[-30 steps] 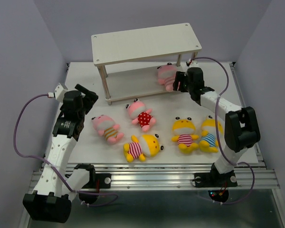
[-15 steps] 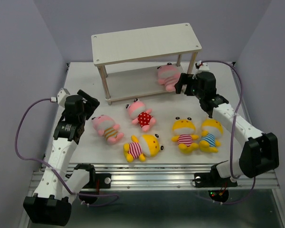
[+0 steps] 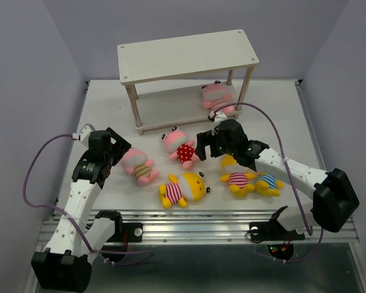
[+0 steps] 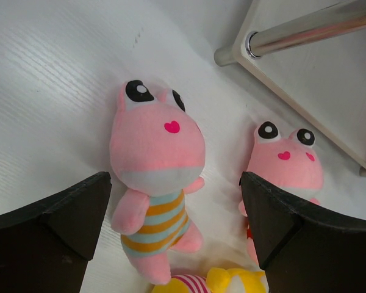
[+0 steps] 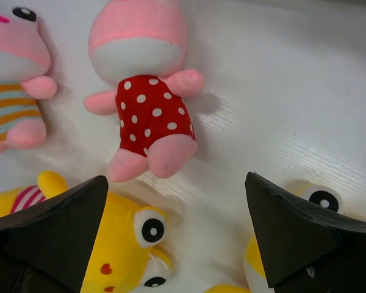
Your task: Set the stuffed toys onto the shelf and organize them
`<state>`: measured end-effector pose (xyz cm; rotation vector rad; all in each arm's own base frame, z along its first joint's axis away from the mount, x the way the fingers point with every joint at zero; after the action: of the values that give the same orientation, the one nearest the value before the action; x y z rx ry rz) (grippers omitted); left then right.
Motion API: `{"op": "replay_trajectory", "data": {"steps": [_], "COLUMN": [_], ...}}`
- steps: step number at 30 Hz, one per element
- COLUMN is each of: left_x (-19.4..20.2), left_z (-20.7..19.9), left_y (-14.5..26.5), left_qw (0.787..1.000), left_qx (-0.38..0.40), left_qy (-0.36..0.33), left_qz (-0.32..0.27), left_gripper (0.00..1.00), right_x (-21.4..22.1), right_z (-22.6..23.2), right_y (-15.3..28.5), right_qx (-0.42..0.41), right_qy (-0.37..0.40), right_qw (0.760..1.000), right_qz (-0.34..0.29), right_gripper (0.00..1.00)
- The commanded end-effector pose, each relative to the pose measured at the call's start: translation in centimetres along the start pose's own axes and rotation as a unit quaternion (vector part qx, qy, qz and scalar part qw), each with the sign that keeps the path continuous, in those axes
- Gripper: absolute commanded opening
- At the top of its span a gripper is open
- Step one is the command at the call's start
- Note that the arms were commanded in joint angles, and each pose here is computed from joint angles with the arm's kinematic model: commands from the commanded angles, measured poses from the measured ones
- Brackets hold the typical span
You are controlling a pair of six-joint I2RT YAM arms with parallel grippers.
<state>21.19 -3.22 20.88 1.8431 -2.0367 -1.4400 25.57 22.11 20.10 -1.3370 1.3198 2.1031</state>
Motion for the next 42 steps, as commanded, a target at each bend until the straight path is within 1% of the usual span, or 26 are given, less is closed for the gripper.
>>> {"op": "replay_trajectory", "data": {"steps": [1, 3, 7, 13, 15, 16, 17, 22, 26, 27, 29, 30, 31, 32, 35, 36, 39, 42], "left_x": [-0.1, -0.2, -0.3, -0.4, -0.5, -0.5, -0.6, -0.7, -0.8, -0.7, -0.7, -0.7, -0.7, -0.7, -0.8, -0.8, -0.8, -0.9], "left_z": [0.1, 0.1, 0.1, -0.1, 0.1, 0.2, 0.2, 0.0, 0.1, 0.1, 0.2, 0.1, 0.2, 0.1, 0.1, 0.0, 0.1, 0.1], "left_y": [0.3, 0.2, 0.0, -0.4, -0.6, -0.6, -0.6, -0.7, -0.7, -0.7, -0.7, -0.7, -0.7, -0.7, -0.6, -0.6, -0.5, -0.5], "left_qw": [1.0, 1.0, 1.0, 1.0, 0.999, 0.999, 0.999, 0.999, 0.999, 0.999, 0.999, 0.999, 0.999, 0.999, 0.999, 0.999, 0.999, 0.999], "left_qx": [0.005, 0.005, 0.0, -0.002, -0.012, -0.015, -0.016, -0.015, -0.019, -0.019, -0.019, -0.018, -0.019, -0.019, -0.017, -0.016, -0.016, -0.015], "left_qy": [-0.015, -0.017, -0.022, -0.028, -0.029, -0.029, -0.03, -0.031, -0.03, -0.03, -0.031, -0.031, -0.031, -0.031, -0.031, -0.03, -0.03, -0.029], "left_qz": [-0.004, -0.005, -0.01, -0.009, -0.017, -0.017, -0.019, -0.02, -0.023, -0.023, -0.023, -0.023, -0.022, -0.023, -0.024, -0.024, -0.026, -0.027], "left_gripper": [0.99, 0.99, 0.99, 0.99, 0.99, 0.99, 0.99, 0.99, 0.99, 0.99, 0.99, 0.99, 0.99, 0.99, 0.99, 0.99, 0.99, 0.99], "right_x": [0.8, 0.9, 1.1, 1.6, 1.9, 2.0, 2.0, 2.7, 3.0, 3.2, 3.1, 3.1, 3.0, 2.9, 2.7, 2.6, 1.7, 0.0], "right_z": [1.7, 2.3, 2.9, 2.8, 2.7, 2.7, 2.7, 2.7, 2.6, 2.5, 2.5, 2.5, 2.6, 2.6, 2.9, 3.0, 3.2, 3.5], "right_y": [-1.7, -2.2, -3.9, -6.4, -6.9, -7.1, -7.2, -7.5, -7.3, -7.3, -7.2, -7.2, -7.1, -7.1, -6.8, -6.8, -6.2, -5.5], "right_qx": [-0.025, -0.045, -0.073, -0.055, -0.047, -0.047, -0.048, -0.05, -0.049, -0.048, -0.046, -0.046, -0.047, -0.049, -0.061, -0.063, -0.066, -0.069], "right_qy": [0.06, 0.085, 0.096, 0.084, 0.077, 0.076, 0.076, 0.078, 0.075, 0.075, 0.075, 0.073, 0.073, 0.071, 0.07, 0.069, 0.067, 0.059], "right_qw": [0.998, 0.995, 0.993, 0.994, 0.995, 0.995, 0.995, 0.994, 0.993, 0.993, 0.994, 0.994, 0.994, 0.994, 0.994, 0.994, 0.994, 0.996], "right_qz": [0.01, 0.011, 0.018, 0.043, 0.05, 0.051, 0.052, 0.065, 0.071, 0.074, 0.071, 0.072, 0.069, 0.069, 0.065, 0.064, 0.048, 0.019], "right_gripper": [1.0, 1.0, 1.0, 0.98, 0.95, 0.91, 0.91, 0.75, 0.72, 0.65, 0.56, 0.43, 0.37, 0.28, 0.13, 0.01, 0.01, 0.01]}}
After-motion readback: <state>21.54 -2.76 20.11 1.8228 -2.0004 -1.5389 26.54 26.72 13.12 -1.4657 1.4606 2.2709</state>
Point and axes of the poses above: each gripper's point midway between its finger pads, its own y axis back along the fingers, its own z axis along the line the jaws close on, x = y × z, the point moved 7 cm from there along y, back along the fingers, and after that the axes turned 8 degrees about y, right-handed, at the moved point
